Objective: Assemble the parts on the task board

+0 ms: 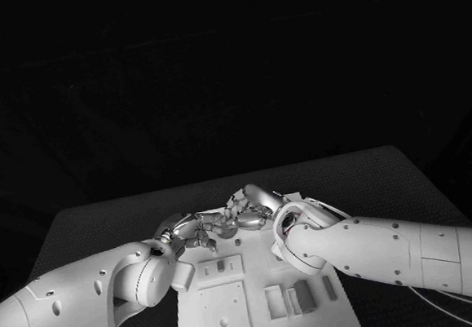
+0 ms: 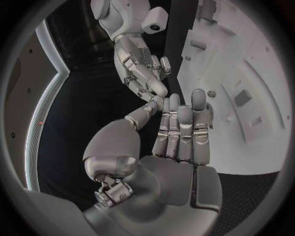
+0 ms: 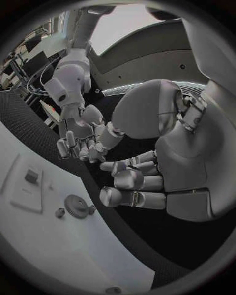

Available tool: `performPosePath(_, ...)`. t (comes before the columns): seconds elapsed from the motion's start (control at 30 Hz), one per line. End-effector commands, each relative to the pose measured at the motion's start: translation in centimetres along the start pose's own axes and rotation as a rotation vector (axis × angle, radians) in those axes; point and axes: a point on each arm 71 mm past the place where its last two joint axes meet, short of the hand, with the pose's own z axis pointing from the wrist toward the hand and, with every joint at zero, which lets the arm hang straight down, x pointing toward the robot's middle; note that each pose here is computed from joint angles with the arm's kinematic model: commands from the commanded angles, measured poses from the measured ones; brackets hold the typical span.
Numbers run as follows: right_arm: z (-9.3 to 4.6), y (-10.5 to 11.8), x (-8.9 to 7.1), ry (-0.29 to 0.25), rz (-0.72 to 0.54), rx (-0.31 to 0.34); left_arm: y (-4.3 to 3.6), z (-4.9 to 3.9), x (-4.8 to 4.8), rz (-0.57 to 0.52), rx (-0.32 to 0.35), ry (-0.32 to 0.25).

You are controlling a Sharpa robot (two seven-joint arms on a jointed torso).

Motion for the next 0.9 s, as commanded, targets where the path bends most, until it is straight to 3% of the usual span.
performPosePath(0.03, 0.05, -0.56, -0.68, -0.037, -0.003, 0.014, 0.07, -0.07, 0.19, 0.042, 0.007, 0.039)
performPosePath(0.6, 0.08, -0.64, -0.62, -0.027, 0.001, 0.019, -0.01, -0.05, 0.32, 0.102, 0.025, 0.069)
performPosePath(0.9, -0.18, -1.2, -0.89, -0.006, 0.001, 0.025, 0.0, -0.04, -0.21, 0.105, 0.028, 0.034)
